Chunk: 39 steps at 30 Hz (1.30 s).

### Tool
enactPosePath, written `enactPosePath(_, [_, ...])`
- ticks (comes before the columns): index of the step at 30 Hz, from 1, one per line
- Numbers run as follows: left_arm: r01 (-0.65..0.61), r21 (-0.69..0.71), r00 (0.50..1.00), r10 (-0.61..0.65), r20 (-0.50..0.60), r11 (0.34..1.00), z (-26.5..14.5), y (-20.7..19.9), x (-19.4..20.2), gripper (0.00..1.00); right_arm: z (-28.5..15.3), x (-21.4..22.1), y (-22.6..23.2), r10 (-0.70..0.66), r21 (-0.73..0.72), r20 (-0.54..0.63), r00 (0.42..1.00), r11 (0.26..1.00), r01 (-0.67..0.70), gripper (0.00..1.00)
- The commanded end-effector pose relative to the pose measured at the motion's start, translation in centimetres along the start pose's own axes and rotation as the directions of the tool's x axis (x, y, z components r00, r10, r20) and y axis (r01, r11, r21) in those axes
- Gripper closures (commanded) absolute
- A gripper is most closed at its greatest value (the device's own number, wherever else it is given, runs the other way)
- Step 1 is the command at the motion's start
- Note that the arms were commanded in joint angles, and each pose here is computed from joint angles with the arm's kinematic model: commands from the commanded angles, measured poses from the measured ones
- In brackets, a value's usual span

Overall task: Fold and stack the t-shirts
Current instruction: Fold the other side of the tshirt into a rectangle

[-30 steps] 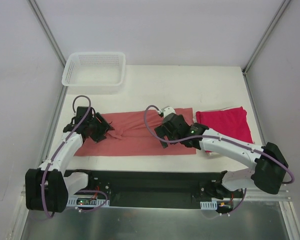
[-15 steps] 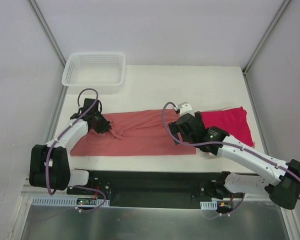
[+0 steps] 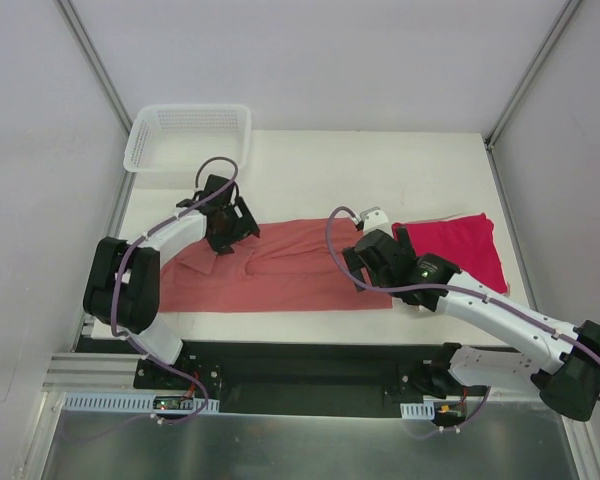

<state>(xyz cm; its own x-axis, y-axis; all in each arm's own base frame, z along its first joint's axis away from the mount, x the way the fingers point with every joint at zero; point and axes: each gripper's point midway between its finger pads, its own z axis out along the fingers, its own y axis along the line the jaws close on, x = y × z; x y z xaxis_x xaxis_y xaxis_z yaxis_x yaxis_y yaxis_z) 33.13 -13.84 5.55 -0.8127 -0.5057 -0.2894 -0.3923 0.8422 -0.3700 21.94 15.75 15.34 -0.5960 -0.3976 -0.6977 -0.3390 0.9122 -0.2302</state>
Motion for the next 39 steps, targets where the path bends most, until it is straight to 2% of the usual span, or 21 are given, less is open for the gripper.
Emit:
enactPosePath(1, [-0.077,0.027,0.995,0.075,0.060,0.997,-1.3,-1.7,-1.3,0.14,-0.4,-0.1,-1.1,0.012,0.034,0.015,1.000,0.999,-0.013,0.03])
enactPosePath(6, [-0.093,0.072,0.987,0.083,0.141,0.993,-4.8,-2.0,-1.8,0.07,-0.1,0.0,-0.9,0.007,0.038,0.007,1.000,0.999,-0.007,0.03])
enactPosePath(9, [-0.071,0.031,0.973,0.062,0.221,0.997,-6.8,-0.1,-2.0,0.01,0.1,0.0,-0.6,0.002,0.032,0.004,1.000,0.999,-0.002,0.03])
enactPosePath(12, [-0.042,-0.023,0.967,0.046,0.251,0.999,-7.4,2.7,-1.0,0.01,0.5,0.0,-0.3,0.000,0.027,-0.004,1.000,1.000,0.000,0.03])
enactPosePath(17, [-0.018,-0.095,0.977,0.038,0.212,0.995,-5.9,5.8,1.3,0.00,1.0,0.1,0.1,-0.008,0.026,-0.015,1.000,1.000,0.009,0.03])
enactPosePath(21, [-0.007,-0.143,0.985,0.032,0.169,0.990,-4.4,6.3,1.6,0.01,1.3,0.4,0.1,-0.039,0.027,-0.026,0.999,0.999,0.040,0.03])
enactPosePath(30, [0.040,-0.256,0.985,0.006,0.174,0.966,-2.2,7.6,0.8,0.01,1.6,0.6,-0.3,-0.044,0.042,-0.037,0.998,0.998,0.045,0.03])
enactPosePath(39, [0.122,-0.339,0.977,-0.051,0.209,0.933,-0.9,9.7,-2.2,0.01,1.7,0.9,-0.6,-0.051,0.062,-0.055,0.997,0.997,0.055,0.03])
